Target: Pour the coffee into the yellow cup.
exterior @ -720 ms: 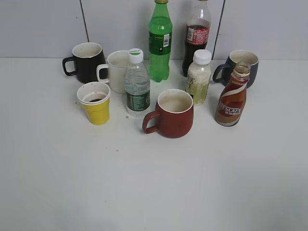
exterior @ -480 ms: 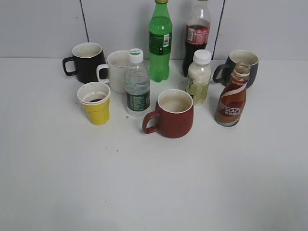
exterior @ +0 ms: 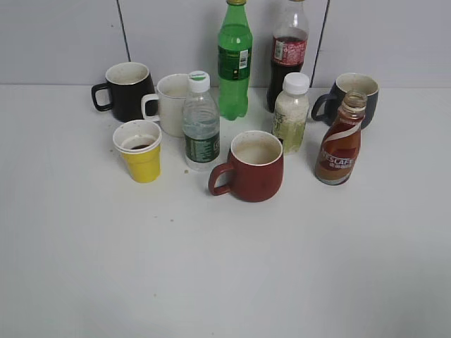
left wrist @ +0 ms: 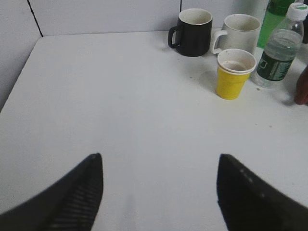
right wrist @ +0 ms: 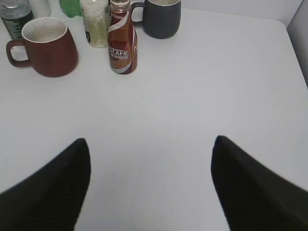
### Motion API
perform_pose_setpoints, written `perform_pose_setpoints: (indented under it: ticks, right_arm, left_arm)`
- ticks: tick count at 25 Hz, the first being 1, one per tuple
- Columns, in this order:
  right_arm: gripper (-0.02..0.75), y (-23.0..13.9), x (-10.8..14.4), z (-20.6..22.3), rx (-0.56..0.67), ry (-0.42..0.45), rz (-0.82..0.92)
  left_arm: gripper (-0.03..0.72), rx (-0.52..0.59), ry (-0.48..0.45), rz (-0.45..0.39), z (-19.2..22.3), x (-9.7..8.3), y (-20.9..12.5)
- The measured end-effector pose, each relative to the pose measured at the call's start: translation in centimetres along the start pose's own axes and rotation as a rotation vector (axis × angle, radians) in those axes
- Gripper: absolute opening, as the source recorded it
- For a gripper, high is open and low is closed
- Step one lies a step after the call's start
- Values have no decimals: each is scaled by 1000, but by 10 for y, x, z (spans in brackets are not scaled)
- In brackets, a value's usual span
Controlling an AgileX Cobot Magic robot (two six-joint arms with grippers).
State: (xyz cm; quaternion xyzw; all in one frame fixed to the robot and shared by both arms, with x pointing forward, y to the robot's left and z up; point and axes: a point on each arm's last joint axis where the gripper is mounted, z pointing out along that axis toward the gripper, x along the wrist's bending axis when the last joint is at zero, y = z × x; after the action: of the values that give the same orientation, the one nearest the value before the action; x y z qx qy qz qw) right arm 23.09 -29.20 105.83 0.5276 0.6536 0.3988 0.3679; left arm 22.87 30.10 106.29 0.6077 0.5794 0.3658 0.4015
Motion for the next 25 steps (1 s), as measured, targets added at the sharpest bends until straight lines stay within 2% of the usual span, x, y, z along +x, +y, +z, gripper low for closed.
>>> perform_pose_setpoints:
  ticks: [25]
  right_arm:
    - [587, 0, 0, 0, 0, 0, 0]
  left_arm:
    - [559, 0, 0, 0, 0, 0, 0]
